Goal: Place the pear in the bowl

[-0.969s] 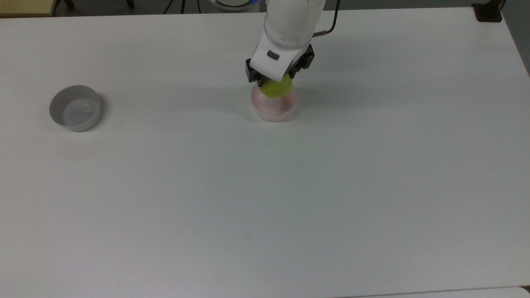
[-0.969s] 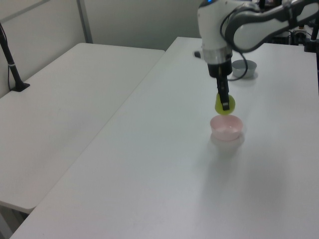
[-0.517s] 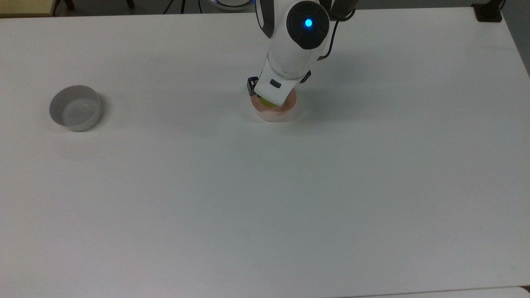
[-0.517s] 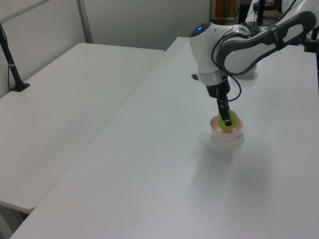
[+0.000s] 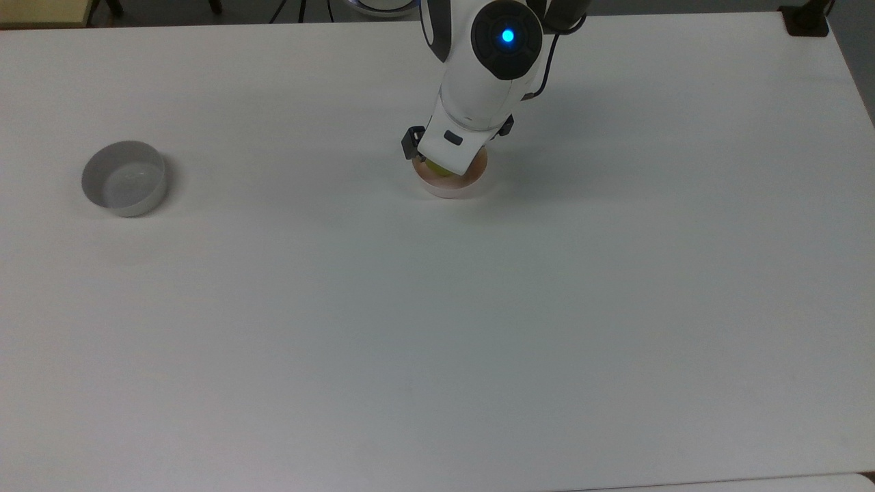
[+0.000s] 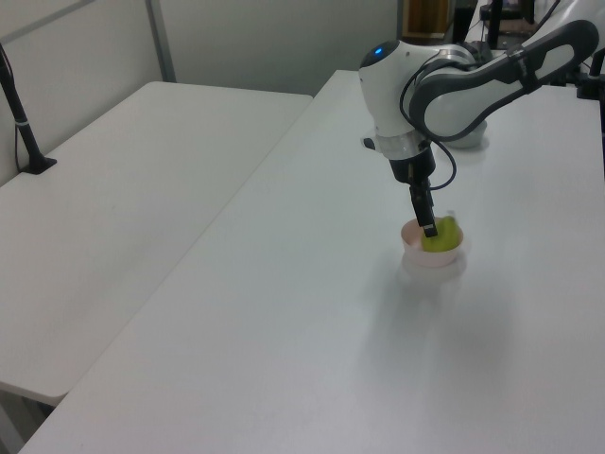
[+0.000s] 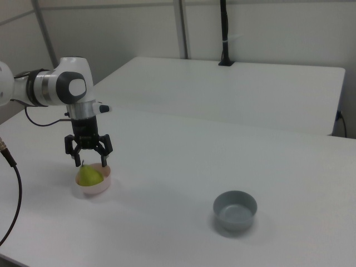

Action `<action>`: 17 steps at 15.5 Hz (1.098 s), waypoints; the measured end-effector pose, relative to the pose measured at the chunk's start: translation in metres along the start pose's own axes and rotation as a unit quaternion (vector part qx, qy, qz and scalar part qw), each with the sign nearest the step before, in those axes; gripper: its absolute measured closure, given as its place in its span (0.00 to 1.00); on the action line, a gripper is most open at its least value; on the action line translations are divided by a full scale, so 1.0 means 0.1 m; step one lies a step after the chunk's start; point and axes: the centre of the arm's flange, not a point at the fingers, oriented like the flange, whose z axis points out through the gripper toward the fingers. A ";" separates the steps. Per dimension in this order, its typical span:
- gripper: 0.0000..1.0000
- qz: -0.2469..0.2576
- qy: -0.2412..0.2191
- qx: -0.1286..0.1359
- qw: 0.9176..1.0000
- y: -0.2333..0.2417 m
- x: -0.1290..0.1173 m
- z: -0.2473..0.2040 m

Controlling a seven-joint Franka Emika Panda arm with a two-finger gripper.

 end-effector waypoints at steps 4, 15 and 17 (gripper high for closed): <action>0.00 0.012 0.023 0.001 1.000 0.04 -0.01 -0.24; 0.00 0.118 0.085 0.034 0.989 0.92 -0.96 -1.57; 0.00 0.143 0.082 0.035 0.986 1.22 -1.09 -1.62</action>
